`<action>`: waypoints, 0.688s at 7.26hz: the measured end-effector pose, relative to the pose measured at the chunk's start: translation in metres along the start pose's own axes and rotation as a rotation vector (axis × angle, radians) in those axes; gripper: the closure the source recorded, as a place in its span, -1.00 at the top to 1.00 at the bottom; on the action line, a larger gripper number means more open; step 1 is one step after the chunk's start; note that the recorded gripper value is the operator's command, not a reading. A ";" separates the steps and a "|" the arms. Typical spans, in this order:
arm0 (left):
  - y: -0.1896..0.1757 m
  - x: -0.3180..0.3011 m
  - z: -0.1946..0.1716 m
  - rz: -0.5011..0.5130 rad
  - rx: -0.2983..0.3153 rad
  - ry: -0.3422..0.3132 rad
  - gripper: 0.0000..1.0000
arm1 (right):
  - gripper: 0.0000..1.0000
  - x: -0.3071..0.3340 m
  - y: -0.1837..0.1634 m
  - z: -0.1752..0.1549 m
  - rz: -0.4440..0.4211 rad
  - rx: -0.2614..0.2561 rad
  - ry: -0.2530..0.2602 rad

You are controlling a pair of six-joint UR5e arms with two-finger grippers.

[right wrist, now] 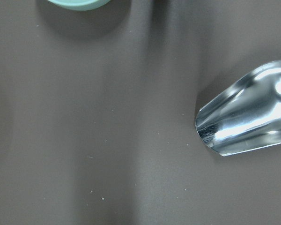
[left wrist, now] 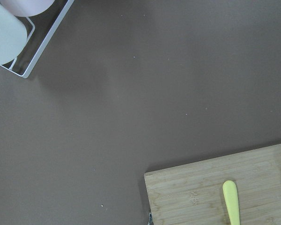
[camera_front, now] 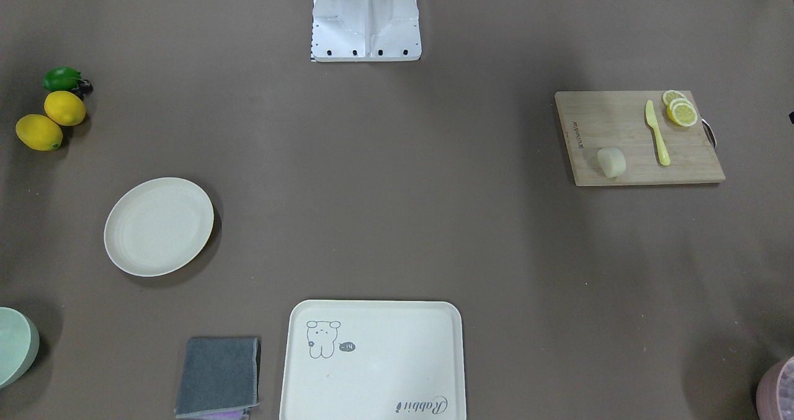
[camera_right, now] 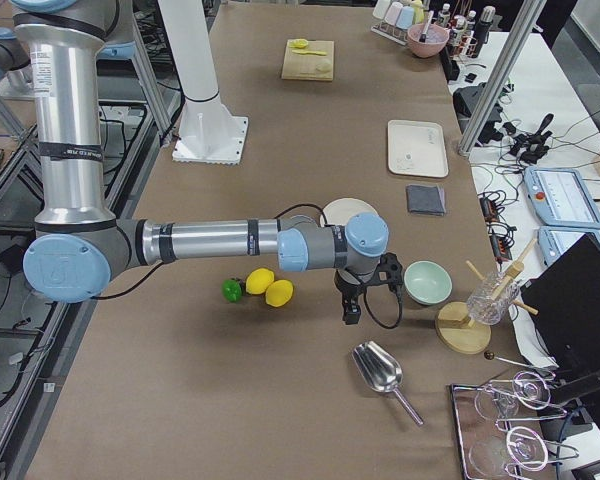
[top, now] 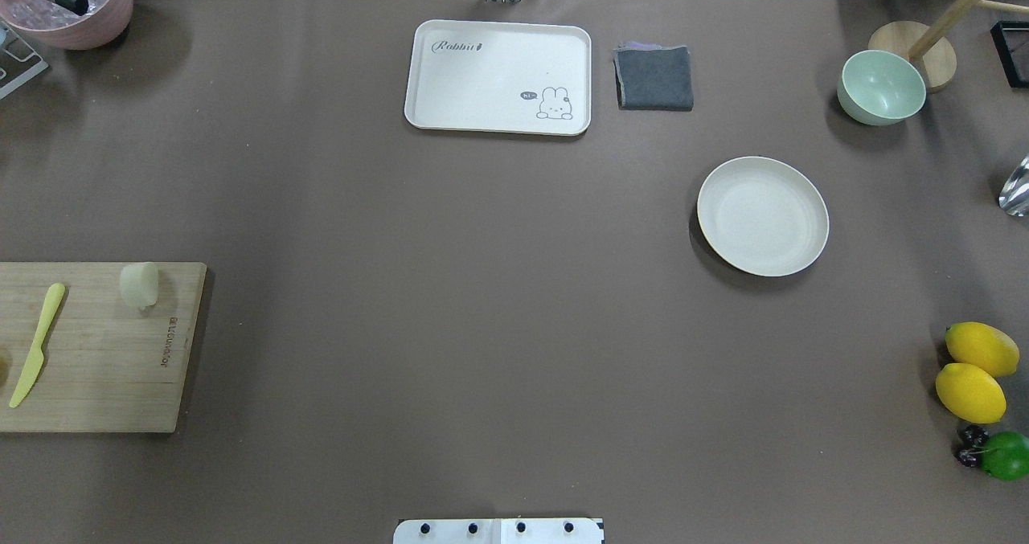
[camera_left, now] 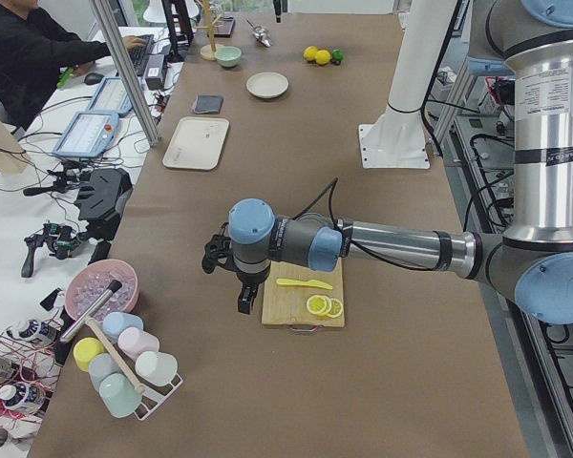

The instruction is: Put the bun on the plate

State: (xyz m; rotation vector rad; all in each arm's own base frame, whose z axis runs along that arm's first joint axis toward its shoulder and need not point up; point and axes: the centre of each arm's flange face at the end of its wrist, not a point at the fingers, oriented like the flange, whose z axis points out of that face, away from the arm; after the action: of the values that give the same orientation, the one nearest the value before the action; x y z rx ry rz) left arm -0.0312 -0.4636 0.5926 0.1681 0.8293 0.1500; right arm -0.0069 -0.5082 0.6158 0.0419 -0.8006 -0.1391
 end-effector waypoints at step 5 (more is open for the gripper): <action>0.000 -0.002 0.002 -0.004 -0.005 -0.001 0.96 | 1.00 -0.004 -0.003 0.003 -0.055 0.048 -0.003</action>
State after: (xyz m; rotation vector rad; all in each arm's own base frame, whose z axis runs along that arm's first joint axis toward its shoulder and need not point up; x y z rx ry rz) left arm -0.0311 -0.4640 0.5958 0.1623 0.8284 0.1482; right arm -0.0125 -0.5103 0.6148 0.1089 -0.8057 -0.1725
